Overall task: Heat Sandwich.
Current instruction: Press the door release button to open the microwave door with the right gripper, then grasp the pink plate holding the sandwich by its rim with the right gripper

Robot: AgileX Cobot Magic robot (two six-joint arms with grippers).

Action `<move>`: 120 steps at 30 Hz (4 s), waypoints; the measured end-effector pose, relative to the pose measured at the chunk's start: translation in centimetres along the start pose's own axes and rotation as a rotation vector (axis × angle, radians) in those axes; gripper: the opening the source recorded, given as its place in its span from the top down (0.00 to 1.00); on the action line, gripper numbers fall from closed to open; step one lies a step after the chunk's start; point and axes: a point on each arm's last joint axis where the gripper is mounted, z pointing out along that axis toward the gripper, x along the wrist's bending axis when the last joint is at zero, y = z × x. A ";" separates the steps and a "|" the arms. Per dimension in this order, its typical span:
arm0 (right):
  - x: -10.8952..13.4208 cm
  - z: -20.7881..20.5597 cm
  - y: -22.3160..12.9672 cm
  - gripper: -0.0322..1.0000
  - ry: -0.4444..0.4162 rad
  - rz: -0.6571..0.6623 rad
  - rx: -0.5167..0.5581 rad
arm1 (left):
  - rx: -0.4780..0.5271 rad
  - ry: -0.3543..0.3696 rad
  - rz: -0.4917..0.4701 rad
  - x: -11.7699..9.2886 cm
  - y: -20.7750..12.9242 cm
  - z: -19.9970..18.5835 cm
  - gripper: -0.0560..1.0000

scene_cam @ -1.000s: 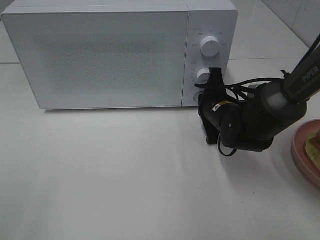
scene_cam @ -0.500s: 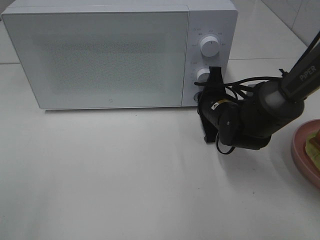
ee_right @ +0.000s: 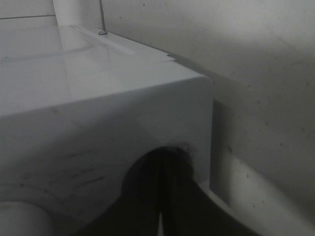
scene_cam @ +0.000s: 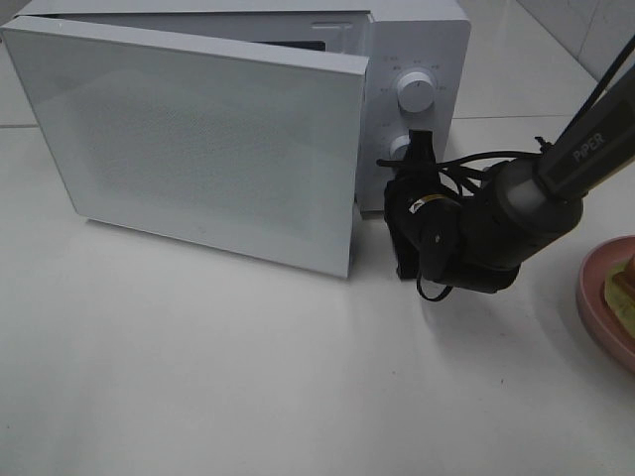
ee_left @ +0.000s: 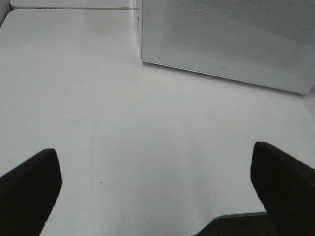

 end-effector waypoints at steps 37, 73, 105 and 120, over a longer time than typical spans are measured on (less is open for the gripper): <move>1.3 -3.1 0.9 0.94 -0.039 -0.037 0.095 | 0.000 0.000 0.000 0.0 0.0 0.0 0.03; 2.8 -12.7 2.0 0.93 -0.308 -0.821 0.421 | 0.000 0.000 0.000 0.0 0.0 0.0 0.03; 5.7 -16.8 4.3 0.79 -0.696 -1.761 1.020 | 0.000 0.000 0.000 0.0 0.0 0.0 0.03; 8.9 -18.3 10.2 0.16 -0.776 -1.754 0.839 | 0.000 0.000 0.000 0.0 0.0 0.0 0.03</move>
